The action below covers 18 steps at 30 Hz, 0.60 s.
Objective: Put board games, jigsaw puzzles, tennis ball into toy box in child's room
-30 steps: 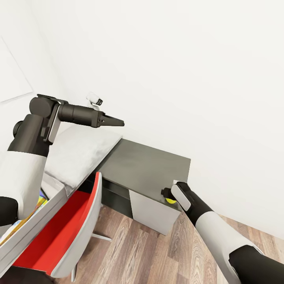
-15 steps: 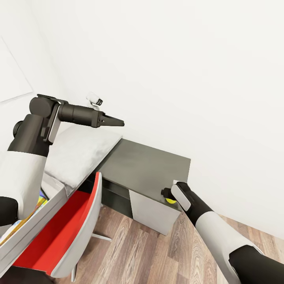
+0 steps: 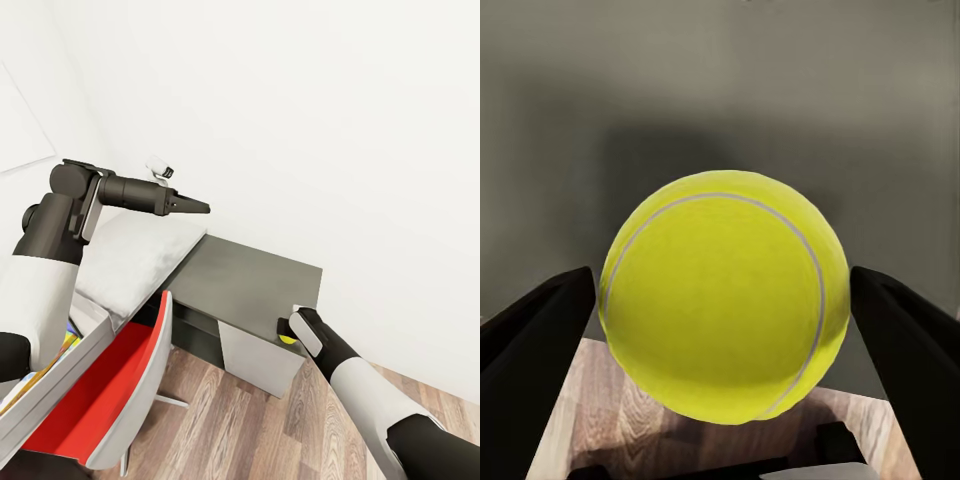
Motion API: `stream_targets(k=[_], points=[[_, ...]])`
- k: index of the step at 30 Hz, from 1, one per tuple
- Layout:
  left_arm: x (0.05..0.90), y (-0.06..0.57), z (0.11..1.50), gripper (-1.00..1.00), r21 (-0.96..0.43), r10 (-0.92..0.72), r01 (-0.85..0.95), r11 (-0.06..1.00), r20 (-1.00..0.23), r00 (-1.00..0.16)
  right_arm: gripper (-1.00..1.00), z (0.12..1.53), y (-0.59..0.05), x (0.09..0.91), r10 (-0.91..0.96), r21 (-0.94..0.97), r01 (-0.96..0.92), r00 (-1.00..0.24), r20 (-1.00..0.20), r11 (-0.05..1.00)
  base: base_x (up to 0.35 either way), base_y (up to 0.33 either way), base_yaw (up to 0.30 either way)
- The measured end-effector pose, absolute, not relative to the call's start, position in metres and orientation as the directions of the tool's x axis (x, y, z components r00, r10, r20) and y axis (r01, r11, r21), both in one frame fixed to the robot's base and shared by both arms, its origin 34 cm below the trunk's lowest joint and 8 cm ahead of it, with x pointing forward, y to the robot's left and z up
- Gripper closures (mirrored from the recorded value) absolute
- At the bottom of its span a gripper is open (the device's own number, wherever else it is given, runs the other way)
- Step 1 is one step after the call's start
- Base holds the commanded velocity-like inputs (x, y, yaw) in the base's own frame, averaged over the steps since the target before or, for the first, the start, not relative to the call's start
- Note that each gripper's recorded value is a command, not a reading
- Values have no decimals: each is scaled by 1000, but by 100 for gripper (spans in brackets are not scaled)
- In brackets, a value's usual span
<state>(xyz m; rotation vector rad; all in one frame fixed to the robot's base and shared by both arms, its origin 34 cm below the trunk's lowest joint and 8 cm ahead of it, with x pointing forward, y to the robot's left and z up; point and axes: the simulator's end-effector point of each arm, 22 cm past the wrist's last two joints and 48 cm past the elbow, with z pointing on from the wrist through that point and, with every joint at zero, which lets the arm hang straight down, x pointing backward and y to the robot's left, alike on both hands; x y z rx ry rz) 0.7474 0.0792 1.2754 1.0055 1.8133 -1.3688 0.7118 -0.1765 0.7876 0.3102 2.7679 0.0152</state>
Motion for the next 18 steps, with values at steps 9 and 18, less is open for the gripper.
stream_targets(k=[9, 18], points=[[747, 79, 1275, -100, -474, 193, 866, 163, -845, -499, 100, 788, -177, 712, 215, 47, 212, -914, -345, 976, 0, 0, 0], [748, 80, 1275, -100, -474, 193, 865, 163, -845, -499, 100, 787, -177, 712, 216, 48, 213, -913, -345, 976, 0, 0, 0]])
